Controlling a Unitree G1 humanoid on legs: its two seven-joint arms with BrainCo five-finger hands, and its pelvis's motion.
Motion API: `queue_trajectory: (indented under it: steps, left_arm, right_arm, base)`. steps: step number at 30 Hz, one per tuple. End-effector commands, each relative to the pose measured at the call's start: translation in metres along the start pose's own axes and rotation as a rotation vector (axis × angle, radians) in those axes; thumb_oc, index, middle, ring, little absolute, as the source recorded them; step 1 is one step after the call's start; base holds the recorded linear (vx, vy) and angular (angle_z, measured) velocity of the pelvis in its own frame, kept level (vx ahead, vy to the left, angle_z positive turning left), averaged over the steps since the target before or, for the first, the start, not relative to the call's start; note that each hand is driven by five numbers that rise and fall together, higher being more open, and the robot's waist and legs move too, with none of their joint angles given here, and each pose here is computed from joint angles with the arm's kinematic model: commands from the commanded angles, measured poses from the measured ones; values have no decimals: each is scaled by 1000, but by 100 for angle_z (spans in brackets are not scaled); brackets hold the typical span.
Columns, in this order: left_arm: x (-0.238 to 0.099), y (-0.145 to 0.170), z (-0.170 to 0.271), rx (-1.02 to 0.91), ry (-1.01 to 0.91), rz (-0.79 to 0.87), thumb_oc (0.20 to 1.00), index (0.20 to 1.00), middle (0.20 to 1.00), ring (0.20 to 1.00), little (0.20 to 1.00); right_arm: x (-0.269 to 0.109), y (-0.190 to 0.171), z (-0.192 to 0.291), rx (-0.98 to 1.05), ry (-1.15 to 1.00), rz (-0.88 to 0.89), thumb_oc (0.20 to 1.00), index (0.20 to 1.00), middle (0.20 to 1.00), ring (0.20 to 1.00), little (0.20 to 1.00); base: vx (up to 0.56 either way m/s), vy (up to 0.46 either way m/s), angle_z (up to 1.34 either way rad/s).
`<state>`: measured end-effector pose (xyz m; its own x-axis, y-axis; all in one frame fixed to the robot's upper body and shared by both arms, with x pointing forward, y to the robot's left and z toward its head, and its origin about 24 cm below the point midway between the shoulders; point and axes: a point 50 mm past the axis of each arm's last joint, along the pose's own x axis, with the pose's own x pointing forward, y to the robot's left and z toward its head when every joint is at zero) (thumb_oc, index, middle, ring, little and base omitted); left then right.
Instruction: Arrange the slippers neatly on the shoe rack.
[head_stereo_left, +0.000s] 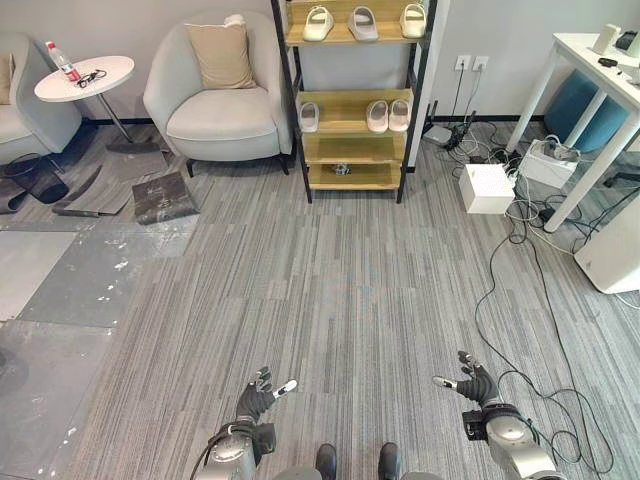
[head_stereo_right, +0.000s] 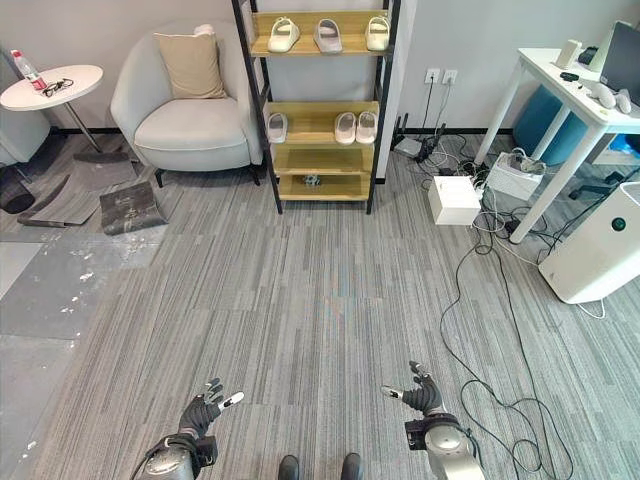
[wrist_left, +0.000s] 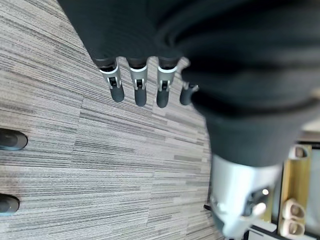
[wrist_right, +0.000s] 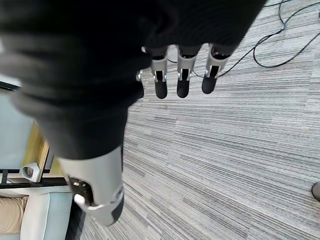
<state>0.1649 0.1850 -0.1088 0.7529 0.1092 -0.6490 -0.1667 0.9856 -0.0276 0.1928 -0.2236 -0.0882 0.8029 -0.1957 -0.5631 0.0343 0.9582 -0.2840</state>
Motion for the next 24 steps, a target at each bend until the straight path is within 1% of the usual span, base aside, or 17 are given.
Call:
queue_trajectory:
  steps: [1,8,12,17,24]
  left_arm:
    - [7,9,16,47,-54,25,1000,1000,1000,1000,1000]
    - [8,12,18,69,-58,53,1000,1000,1000,1000,1000]
    - [6,13,16,47,-57,69,1000,1000,1000,1000,1000]
    - [4,13,11,33,-42,72,1000,1000,1000,1000,1000]
    - [3,15,10,12,-34,83,1000,1000,1000,1000,1000]
  right_arm:
    - [3,4,15,-1,-64,3,1000,1000,1000,1000,1000]
    - [3,6,16,-6,-69,11,1000,1000,1000,1000,1000]
    - [2,10,14,-3,-61,22,1000,1000,1000,1000,1000]
    - [0,15,11,64,-45,45,1000,1000,1000,1000,1000]
    - [1,16,17,49,-70,59,1000,1000,1000,1000,1000]
  base:
    - [0,0,0]
    - [0,0,0]
    - [3,0,-3]
    - [0,0,0]
    - [0,0,0]
